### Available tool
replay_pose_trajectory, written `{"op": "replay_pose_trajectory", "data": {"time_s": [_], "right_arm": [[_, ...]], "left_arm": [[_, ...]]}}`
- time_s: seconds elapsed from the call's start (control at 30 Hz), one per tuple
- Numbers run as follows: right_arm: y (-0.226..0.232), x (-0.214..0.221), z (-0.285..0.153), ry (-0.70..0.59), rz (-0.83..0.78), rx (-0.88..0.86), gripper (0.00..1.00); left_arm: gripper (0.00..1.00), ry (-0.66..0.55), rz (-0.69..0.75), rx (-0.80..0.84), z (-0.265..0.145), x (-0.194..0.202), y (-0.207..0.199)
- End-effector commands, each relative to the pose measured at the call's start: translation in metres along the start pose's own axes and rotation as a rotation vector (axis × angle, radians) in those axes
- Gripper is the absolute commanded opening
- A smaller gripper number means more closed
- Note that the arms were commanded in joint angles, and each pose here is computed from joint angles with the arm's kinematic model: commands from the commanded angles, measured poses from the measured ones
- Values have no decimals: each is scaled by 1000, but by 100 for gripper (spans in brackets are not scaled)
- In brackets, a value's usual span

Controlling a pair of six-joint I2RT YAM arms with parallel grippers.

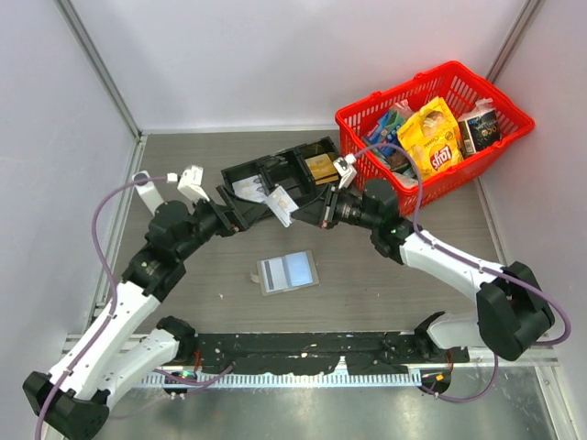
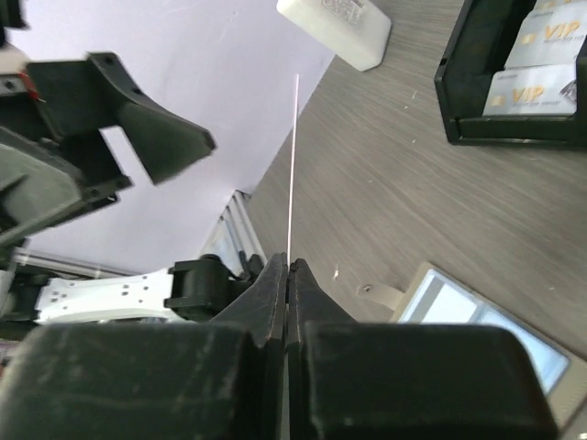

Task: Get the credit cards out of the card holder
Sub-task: Remove the credit card from the card holder.

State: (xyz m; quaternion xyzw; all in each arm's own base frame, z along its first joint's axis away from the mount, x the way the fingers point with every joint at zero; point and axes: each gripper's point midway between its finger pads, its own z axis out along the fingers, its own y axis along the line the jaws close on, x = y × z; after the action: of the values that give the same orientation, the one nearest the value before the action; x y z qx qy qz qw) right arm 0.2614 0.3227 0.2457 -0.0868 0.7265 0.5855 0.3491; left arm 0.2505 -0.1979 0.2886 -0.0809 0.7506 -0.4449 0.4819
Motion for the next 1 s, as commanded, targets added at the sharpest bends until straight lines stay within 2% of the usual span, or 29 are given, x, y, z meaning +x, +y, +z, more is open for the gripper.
{"op": "replay_pose_trajectory", "data": {"time_s": [0.0, 0.17, 0.23, 0.4, 0.5, 0.6, 0.77, 0.97], "right_arm": [[20, -4, -12, 113, -221, -13, 1], [35, 1, -27, 213, -385, -49, 1], [40, 2, -33, 238, -426, -61, 1], [67, 9, -47, 283, -487, -166, 2], [78, 8, -54, 288, -519, -203, 3], [83, 7, -57, 291, -551, -219, 3], [92, 6, -60, 306, -565, -248, 3], [93, 4, -60, 302, -583, -252, 4]], "left_arm": [[84, 177, 272, -50, -14, 5, 8], [87, 302, 469, 68, -16, -1, -20], [88, 354, 547, 174, -19, 1, -39], [86, 450, 637, 330, -22, 3, -65], [85, 490, 640, 414, -20, 7, -77], [79, 535, 610, 489, -17, 11, -86], [62, 611, 547, 549, -10, 23, -87], [47, 654, 521, 606, -8, 29, -90]]}}
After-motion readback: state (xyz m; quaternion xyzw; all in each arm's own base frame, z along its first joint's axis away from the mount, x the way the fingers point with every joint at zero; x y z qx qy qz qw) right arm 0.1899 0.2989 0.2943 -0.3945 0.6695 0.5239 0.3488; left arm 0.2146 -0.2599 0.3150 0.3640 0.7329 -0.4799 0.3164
